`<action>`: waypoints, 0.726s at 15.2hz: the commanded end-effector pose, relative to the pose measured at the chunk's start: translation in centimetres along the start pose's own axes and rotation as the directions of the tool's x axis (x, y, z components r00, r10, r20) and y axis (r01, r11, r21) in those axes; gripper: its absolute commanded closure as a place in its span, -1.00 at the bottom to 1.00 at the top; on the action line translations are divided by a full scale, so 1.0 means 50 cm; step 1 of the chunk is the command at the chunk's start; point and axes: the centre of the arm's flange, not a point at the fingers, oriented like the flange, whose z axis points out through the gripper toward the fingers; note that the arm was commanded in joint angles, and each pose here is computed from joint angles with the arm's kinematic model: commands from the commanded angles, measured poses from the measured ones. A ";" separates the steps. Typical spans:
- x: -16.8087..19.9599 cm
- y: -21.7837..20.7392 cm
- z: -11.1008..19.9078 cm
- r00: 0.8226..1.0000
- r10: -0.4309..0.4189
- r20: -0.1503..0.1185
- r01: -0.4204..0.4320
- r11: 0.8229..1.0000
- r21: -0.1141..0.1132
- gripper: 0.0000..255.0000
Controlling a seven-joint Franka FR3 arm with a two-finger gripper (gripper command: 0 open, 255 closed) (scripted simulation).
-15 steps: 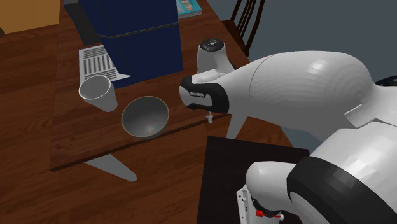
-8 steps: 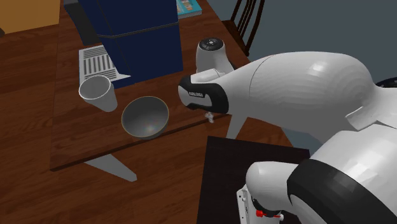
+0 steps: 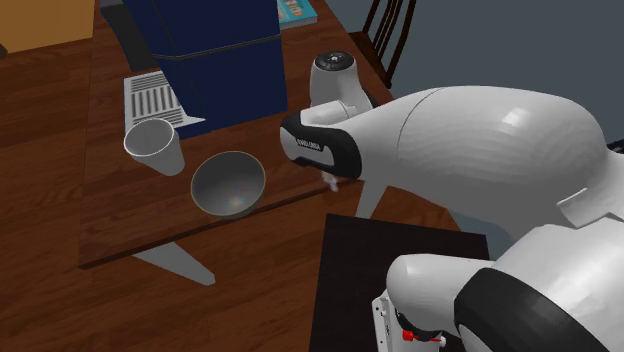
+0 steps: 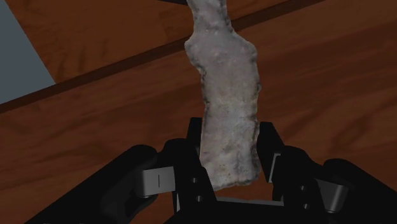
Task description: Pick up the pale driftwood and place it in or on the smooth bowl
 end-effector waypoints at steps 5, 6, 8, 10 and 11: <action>0.002 -0.001 -0.064 1.000 0.000 0.001 0.000 1.000 0.000 1.00; 0.003 -0.001 -0.074 1.000 0.000 0.001 0.000 1.000 0.000 1.00; 0.003 -0.001 -0.095 1.000 0.000 0.001 0.000 1.000 0.000 1.00; 0.004 0.000 -0.117 1.000 0.000 0.001 0.000 1.000 0.000 1.00; 0.005 0.000 -0.127 1.000 0.000 0.001 0.000 1.000 0.000 1.00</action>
